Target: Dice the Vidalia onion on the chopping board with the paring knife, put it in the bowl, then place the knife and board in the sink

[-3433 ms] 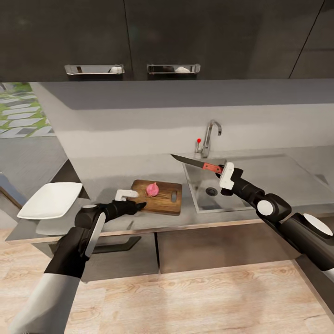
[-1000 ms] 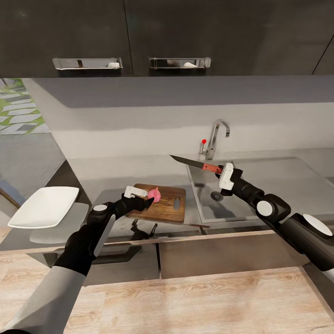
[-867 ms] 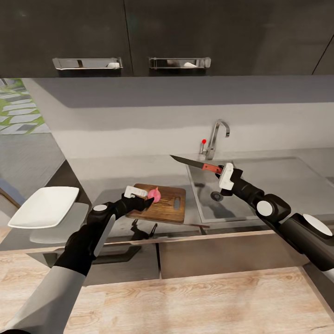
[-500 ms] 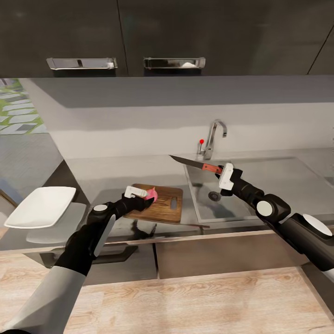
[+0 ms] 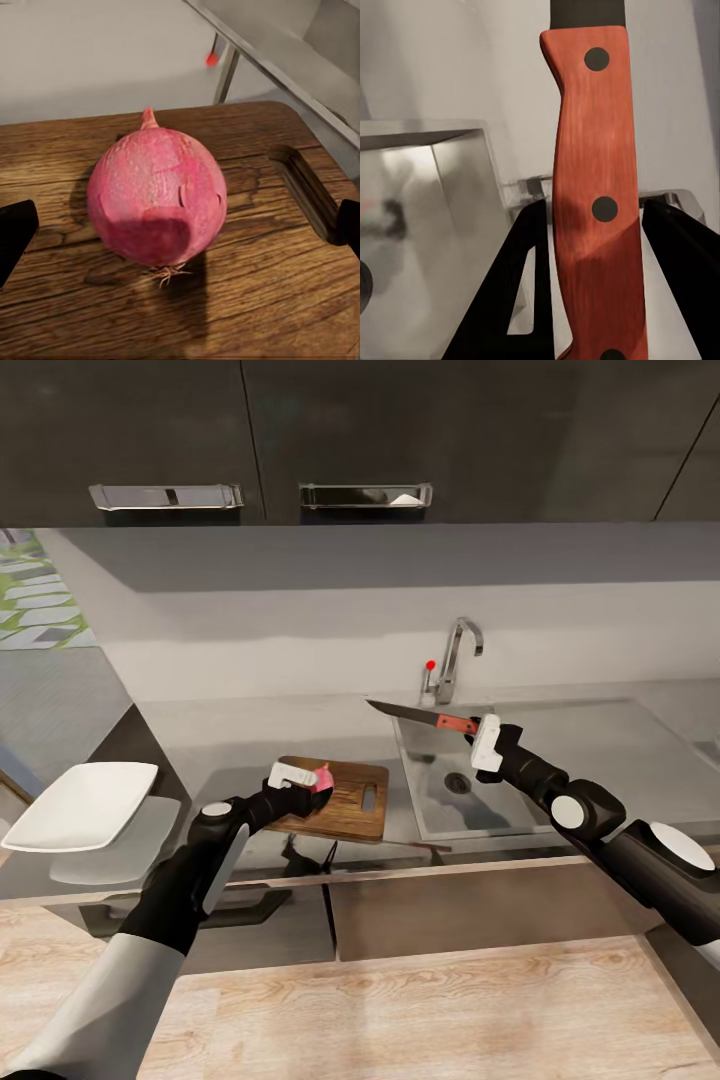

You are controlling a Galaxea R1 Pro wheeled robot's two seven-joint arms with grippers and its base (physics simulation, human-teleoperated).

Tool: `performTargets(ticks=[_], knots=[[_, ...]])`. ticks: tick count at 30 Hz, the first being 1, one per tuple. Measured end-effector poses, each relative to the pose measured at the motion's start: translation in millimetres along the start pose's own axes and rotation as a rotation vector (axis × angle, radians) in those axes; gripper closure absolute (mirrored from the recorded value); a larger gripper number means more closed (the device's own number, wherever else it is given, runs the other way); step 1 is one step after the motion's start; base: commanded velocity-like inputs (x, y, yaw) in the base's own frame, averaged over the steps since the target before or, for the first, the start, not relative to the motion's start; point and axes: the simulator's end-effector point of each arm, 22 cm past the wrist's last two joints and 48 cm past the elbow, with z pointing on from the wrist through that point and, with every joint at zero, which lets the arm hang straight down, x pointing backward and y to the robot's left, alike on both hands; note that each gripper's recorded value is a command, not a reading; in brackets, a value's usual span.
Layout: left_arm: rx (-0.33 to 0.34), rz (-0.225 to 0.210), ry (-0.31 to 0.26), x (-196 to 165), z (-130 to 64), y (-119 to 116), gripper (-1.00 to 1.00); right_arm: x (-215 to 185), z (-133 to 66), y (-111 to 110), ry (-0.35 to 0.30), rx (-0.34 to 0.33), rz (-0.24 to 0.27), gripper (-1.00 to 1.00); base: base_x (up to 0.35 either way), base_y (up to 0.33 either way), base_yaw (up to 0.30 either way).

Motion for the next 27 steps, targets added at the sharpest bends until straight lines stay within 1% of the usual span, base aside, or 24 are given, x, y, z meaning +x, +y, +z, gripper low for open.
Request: performTargets(ticks=[7, 10, 11, 13, 18, 24, 27], knots=[[-0.010, -0.029, 0.061, 29, 5.7, 8, -1.00, 0, 0.0, 0, 0.001, 0.001, -0.003, 1.00, 0.000, 0.000, 0.000], [-0.012, -0.028, 0.054, 32, 7.2, 9, -1.00, -4, 0.5, 9, -0.007, -0.017, -0.018, 1.00, 0.000, 0.000, 0.000], [-0.012, -0.025, 0.048, 31, 7.5, 9, -1.00, -9, 0.9, 20, -0.016, -0.038, -0.033, 1.00, 0.000, 0.000, 0.000], [-0.012, -0.024, 0.044, 30, 7.7, 9, -1.00, -13, 1.0, 29, -0.024, -0.055, -0.047, 1.00, 0.000, 0.000, 0.000], [-0.012, -0.021, 0.039, 29, 7.7, 9, -1.00, -16, 1.1, 34, -0.029, -0.066, -0.054, 1.00, 0.000, 0.000, 0.000], [-0.009, -0.017, 0.038, 28, 7.2, 9, -1.00, -17, 1.2, 35, -0.031, -0.067, -0.055, 1.00, 0.000, 0.000, 0.000], [-0.015, -0.011, 0.038, 27, 5.5, 12, -1.00, -17, 1.1, 35, -0.031, -0.067, -0.055, 1.00, 0.000, 0.000, 0.000]])
